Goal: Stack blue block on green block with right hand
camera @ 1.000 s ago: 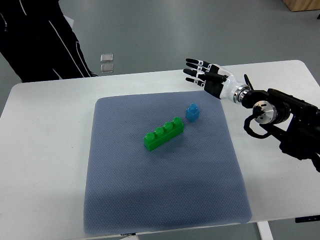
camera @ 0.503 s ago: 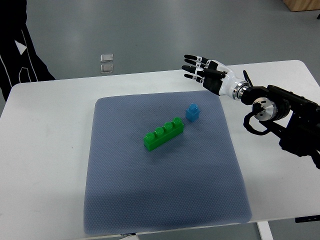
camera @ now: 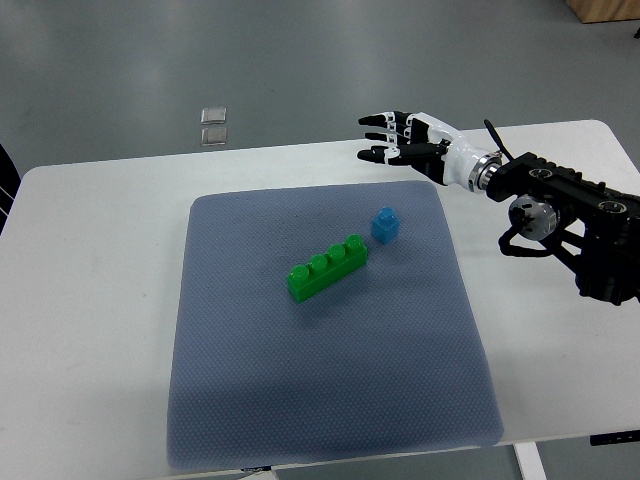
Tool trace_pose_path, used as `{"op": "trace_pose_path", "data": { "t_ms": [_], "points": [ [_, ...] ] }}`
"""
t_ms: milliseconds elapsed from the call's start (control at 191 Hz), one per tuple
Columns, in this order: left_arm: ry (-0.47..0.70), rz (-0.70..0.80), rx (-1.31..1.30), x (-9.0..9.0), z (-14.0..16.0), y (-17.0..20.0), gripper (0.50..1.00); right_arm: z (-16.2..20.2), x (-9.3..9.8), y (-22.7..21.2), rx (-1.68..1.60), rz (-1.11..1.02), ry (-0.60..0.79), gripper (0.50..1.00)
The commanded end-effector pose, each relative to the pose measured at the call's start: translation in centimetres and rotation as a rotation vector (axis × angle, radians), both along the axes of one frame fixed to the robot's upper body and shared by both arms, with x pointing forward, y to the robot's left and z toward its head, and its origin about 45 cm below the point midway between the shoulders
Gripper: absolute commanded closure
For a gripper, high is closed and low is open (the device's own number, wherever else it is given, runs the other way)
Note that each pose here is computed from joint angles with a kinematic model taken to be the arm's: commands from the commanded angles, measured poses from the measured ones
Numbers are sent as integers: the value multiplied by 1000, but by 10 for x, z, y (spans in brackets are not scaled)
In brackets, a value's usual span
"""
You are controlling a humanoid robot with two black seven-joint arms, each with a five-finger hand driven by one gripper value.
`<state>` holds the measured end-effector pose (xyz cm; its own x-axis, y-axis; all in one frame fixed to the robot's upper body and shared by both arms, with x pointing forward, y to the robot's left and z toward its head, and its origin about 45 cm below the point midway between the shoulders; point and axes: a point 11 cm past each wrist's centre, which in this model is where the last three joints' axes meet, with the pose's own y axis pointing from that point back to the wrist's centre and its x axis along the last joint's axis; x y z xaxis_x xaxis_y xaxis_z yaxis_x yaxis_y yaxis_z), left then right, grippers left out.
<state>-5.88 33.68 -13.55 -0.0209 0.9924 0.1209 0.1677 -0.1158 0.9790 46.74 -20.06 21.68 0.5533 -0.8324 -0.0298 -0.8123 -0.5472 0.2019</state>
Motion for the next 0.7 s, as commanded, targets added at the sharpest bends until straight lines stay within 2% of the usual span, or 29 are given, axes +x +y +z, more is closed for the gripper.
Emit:
{"op": "trace_pose_path", "data": {
  "t_ms": [0, 262, 314, 319, 414, 696],
  "points": [
    [0, -1, 0, 0, 0, 0, 500, 4, 1, 2, -120, 54, -70, 574],
    [0, -1, 0, 0, 0, 0, 500, 27, 7, -7, -405, 186, -277, 574],
    [0, -1, 0, 0, 0, 0, 500, 27, 7, -7, -405, 186, -277, 574],
    [0, -1, 0, 0, 0, 0, 500, 30, 6, -10, -480, 227, -330, 574],
    [0, -1, 0, 0, 0, 0, 500, 30, 2, -10, -603, 306, -417, 574],
    [0, -1, 0, 0, 0, 0, 500, 24, -1, -14, -862, 419, -510, 574]
  ]
}}
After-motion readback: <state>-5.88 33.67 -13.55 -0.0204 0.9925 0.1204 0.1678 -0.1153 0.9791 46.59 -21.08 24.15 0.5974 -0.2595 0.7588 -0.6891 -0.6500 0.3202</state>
